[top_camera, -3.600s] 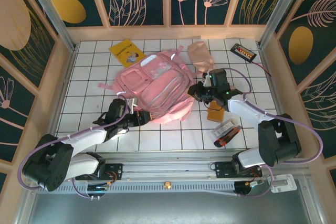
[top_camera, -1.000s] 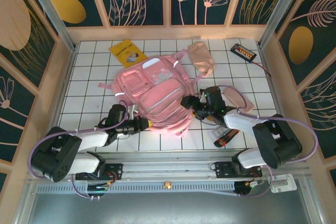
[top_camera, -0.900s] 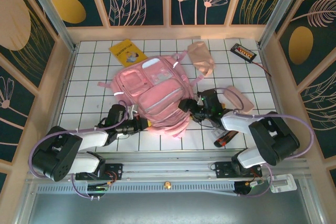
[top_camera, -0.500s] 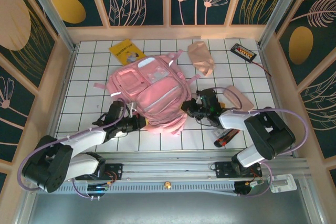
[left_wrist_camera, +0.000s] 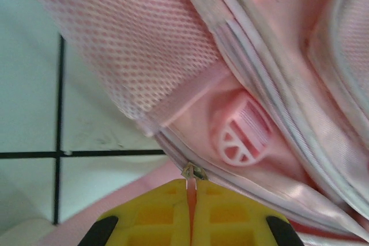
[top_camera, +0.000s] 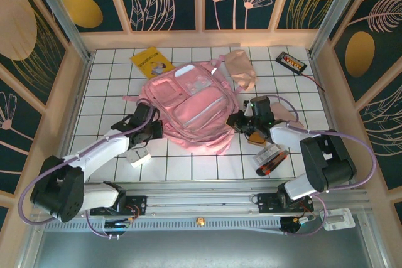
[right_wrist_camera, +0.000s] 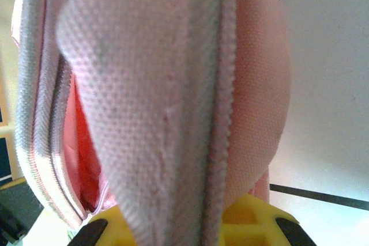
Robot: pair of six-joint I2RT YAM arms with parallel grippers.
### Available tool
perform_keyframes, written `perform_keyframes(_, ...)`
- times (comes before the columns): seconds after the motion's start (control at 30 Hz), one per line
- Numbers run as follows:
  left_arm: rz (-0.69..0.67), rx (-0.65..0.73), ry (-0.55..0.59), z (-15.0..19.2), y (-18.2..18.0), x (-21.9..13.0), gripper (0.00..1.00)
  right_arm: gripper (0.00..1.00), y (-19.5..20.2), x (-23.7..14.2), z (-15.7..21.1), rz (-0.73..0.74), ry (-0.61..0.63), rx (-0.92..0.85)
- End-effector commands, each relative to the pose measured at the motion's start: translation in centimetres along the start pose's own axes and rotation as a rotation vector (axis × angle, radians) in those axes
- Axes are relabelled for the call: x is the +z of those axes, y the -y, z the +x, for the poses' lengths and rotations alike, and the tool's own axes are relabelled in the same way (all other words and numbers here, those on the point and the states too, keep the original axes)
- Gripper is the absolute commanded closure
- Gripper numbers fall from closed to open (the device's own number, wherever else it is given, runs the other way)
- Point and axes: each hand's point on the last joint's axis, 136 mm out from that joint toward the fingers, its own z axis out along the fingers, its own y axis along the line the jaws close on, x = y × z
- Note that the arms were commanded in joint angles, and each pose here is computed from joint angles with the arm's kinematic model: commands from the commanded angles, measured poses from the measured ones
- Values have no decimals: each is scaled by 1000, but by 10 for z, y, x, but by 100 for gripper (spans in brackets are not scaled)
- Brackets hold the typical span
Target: Pack books, pencil case, and school supplies into a backpack
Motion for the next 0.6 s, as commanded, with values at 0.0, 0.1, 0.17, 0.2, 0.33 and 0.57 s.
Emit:
perform_keyframes(0.0, -198, 35, 48, -17, -36, -3, 100, 100, -15, -12, -11, -27, 15, -60)
perform_keyframes(0.1, -199, 29, 44, -16, -39, 2, 100, 100, -21, -14, -10, -42, 9, -68)
perform_keyframes(0.17, -220, 22, 39, -15, -47, 3, 100, 100, -22, -17, -11, -41, 12, -75)
perform_keyframes(0.2, -233, 15, 35, -15, -53, 4, 100, 100, -23, -18, -10, -40, 12, -79)
perform_keyframes(0.33, -266, -10, 35, -16, -71, 4, 100, 100, -25, -19, -10, -50, 14, -81)
perform_keyframes(0.57, -284, -16, 107, -37, -74, -12, 77, 100, -28, -16, -9, -69, 9, -68)
